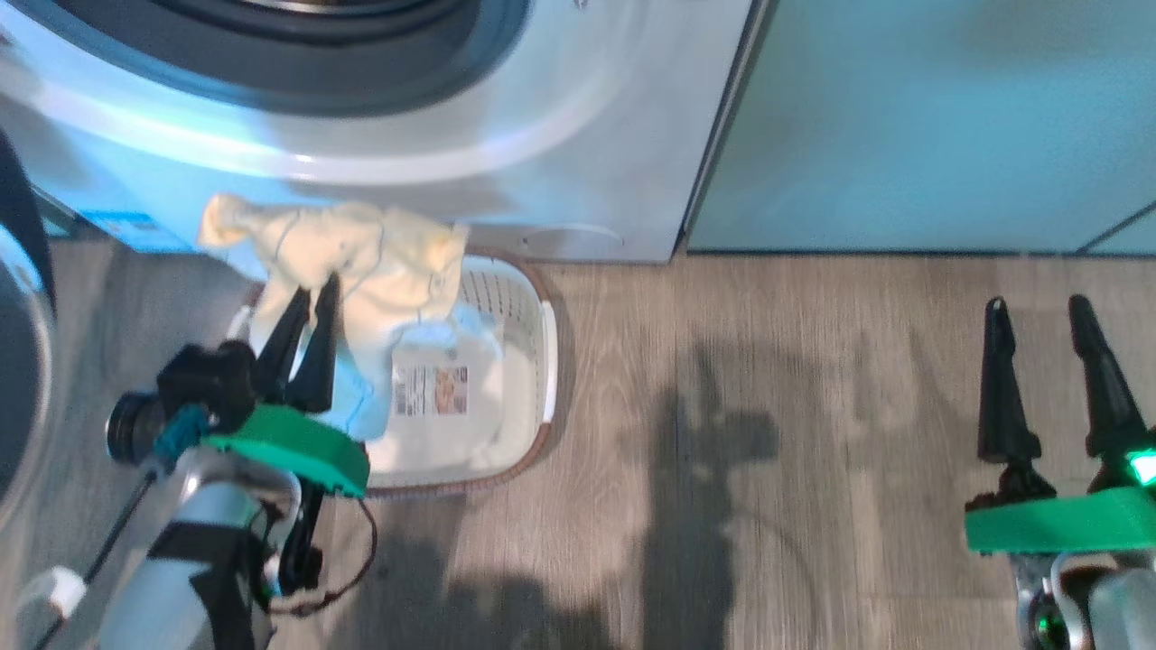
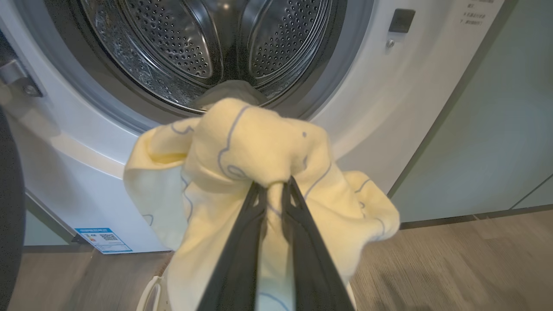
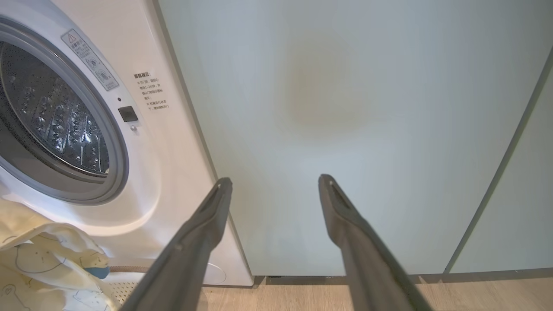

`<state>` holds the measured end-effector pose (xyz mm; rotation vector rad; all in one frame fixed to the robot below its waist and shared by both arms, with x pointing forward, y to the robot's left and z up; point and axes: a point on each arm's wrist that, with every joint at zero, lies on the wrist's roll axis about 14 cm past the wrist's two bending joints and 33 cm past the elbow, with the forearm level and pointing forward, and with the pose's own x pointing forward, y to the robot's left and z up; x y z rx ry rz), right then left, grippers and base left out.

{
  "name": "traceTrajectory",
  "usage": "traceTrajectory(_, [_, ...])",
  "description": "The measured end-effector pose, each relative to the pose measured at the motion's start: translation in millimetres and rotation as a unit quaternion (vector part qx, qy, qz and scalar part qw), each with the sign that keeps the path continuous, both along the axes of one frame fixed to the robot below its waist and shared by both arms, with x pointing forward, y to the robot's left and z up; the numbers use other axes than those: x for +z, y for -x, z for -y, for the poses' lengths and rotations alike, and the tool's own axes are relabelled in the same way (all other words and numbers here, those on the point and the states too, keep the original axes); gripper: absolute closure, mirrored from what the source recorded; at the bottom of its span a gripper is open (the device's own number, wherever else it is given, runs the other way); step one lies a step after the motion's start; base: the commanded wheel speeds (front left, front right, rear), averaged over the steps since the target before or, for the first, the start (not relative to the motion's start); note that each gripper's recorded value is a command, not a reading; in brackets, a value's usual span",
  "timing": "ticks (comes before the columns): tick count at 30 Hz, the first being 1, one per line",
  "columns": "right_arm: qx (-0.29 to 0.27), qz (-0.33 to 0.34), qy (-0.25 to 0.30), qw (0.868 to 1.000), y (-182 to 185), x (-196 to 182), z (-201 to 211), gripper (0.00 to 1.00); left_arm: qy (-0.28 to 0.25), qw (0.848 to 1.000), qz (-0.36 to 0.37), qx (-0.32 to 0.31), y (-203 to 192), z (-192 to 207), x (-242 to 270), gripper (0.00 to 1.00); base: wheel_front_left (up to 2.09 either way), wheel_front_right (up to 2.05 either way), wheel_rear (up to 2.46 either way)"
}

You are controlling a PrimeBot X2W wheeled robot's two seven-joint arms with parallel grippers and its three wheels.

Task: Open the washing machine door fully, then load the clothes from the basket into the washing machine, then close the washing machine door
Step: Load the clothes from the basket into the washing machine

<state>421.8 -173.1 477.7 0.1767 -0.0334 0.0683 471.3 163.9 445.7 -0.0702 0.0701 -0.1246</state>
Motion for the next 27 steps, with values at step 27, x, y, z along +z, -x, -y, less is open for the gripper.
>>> traceTrajectory(27, [0.004, 0.032, 0.000, 0.999, 78, 33, -5, 0.00, 0.000, 0.998, 0.057, 0.032, 104, -14, 73, 1.00, 0.00, 0.00, 0.00])
